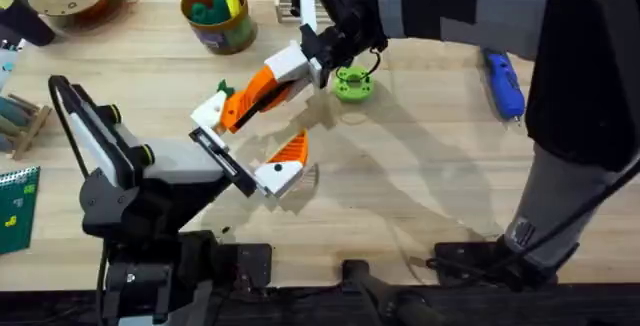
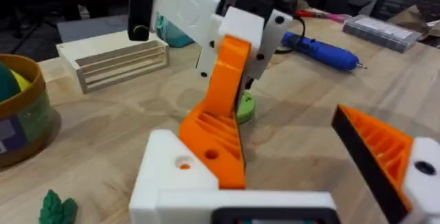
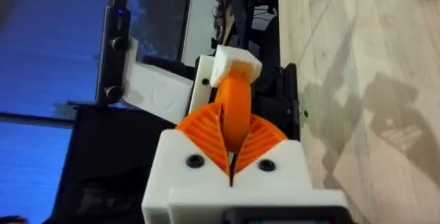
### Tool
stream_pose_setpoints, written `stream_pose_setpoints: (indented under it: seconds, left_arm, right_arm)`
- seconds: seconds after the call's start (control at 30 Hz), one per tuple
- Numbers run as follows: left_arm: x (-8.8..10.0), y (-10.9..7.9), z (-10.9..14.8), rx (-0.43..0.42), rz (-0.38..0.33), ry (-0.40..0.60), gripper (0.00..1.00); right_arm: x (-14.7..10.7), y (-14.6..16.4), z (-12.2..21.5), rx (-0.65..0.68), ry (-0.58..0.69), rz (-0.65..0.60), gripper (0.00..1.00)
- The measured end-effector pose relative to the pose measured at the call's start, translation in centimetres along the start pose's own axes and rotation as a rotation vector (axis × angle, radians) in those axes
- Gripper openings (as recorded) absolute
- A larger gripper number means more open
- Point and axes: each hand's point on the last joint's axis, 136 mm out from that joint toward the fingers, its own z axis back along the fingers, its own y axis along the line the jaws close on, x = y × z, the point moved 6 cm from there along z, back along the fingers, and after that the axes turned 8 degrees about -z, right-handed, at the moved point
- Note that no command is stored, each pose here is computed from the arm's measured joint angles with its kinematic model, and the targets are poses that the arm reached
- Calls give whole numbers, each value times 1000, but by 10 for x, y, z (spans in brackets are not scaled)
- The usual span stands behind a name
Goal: Pick up the gripper from the table and insert it into the empty holder that is missing its gripper. Then pick up a screw, insert it into the mounting hole, and use the screwdriver to tighten it. Finally, clean up the table by picking up the vegetable and placing it into the bucket.
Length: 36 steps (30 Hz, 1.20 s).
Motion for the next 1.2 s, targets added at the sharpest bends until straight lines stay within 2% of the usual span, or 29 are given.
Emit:
stream_pose_setpoints:
  seconds: [0.53,1.2]
  left_arm:
    - [0,2,0,18,11,1,995]
    - [0,3,0,28,23,2,995]
  right_arm:
    - [12,0,-18,-57,-3,135,6]
    - [16,-1,-21,-81,-17,95,6]
